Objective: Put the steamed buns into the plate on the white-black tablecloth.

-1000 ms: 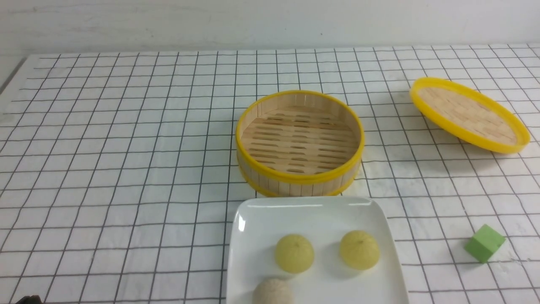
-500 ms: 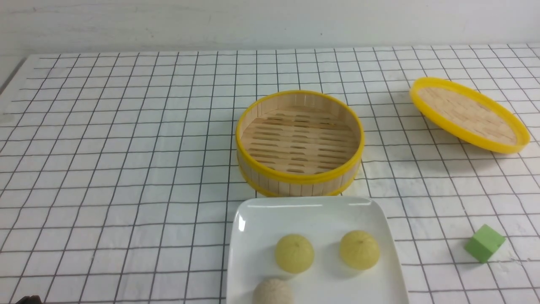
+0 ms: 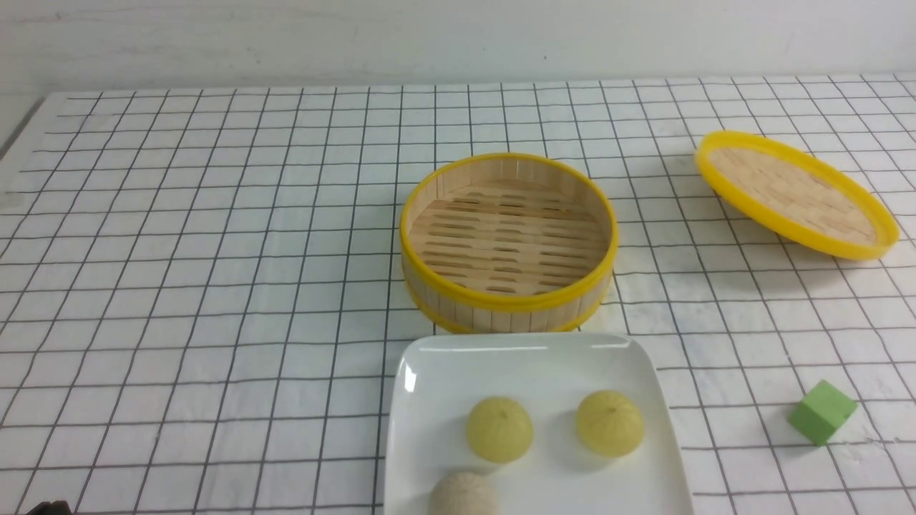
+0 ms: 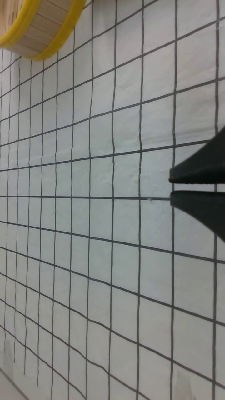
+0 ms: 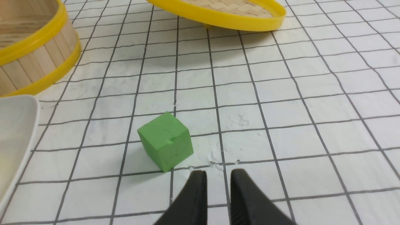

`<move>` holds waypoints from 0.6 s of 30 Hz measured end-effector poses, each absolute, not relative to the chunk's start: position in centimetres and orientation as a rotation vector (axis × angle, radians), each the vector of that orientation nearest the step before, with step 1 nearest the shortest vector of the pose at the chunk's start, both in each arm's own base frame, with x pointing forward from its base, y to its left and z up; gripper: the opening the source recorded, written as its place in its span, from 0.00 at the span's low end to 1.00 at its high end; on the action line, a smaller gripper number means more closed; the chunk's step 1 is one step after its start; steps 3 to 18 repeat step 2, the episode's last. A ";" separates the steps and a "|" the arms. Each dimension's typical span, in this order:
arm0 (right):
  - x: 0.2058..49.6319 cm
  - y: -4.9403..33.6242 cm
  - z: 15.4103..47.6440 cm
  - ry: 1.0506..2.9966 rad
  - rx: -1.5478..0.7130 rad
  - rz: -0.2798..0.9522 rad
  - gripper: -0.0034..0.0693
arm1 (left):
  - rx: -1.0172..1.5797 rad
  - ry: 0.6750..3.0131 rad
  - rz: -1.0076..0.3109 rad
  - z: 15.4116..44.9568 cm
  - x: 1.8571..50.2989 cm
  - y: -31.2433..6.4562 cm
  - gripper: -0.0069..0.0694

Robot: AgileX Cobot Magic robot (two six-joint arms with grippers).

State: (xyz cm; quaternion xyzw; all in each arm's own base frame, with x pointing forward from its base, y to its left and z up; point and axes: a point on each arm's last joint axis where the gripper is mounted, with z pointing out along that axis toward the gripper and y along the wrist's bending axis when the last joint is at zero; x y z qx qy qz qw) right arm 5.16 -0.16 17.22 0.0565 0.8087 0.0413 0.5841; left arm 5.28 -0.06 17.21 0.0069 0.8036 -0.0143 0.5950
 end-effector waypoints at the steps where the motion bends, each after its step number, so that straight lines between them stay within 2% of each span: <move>1: 5.2 -0.2 17.2 1.887 0.132 0.096 0.23 | 0.016 1.868 -0.033 17.2 5.3 -0.1 0.18; 18: 5.2 -0.2 17.2 1.887 0.132 0.096 0.23 | 0.016 1.868 -0.033 17.2 5.3 -0.1 0.18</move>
